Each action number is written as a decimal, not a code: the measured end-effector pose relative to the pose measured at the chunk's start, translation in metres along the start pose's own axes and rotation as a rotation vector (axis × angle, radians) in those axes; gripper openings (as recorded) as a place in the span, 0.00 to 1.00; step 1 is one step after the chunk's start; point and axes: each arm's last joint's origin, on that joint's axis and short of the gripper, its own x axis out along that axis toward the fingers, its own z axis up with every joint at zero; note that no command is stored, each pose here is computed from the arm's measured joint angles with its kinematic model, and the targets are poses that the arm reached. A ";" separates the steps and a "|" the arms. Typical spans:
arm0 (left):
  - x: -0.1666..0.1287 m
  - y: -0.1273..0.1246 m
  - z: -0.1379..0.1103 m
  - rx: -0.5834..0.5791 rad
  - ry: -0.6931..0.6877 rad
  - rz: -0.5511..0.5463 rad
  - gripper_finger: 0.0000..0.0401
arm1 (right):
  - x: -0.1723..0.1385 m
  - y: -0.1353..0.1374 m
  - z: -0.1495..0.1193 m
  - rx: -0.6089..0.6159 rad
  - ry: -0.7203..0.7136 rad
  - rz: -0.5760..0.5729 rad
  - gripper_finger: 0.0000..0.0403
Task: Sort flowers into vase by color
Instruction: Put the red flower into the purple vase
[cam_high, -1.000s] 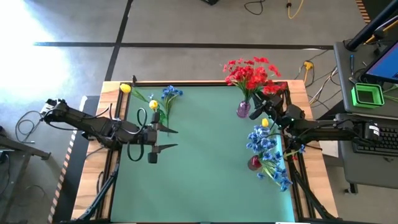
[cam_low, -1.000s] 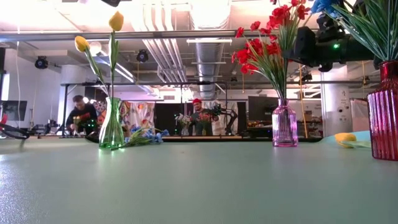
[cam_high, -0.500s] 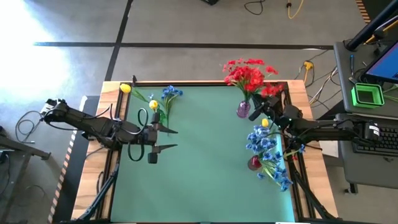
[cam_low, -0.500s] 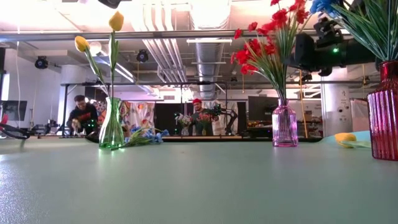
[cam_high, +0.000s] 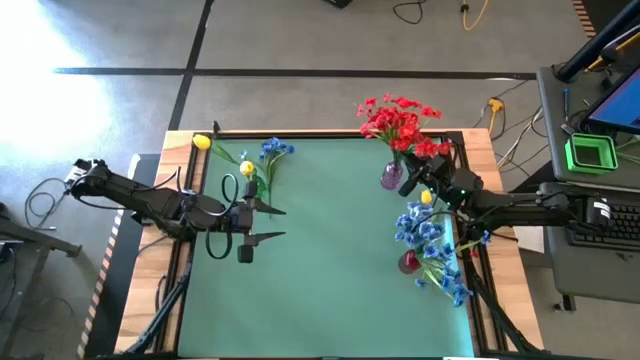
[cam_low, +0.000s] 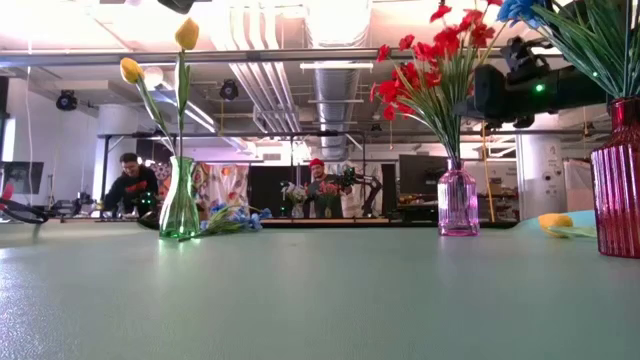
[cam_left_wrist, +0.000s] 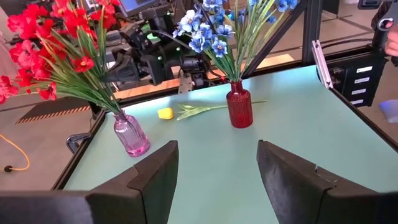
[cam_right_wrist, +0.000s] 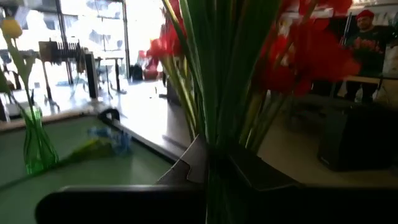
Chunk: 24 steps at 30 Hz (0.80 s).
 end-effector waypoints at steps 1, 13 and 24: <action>0.000 0.000 0.000 0.000 0.000 0.000 0.51 | 0.000 0.000 -0.001 -0.006 0.013 0.001 0.05; 0.000 0.000 0.000 0.000 0.000 0.000 0.51 | 0.000 0.001 -0.009 -0.015 0.091 0.006 0.05; 0.000 0.000 0.000 0.001 0.001 0.000 0.51 | 0.000 0.001 -0.009 -0.004 0.089 0.005 0.05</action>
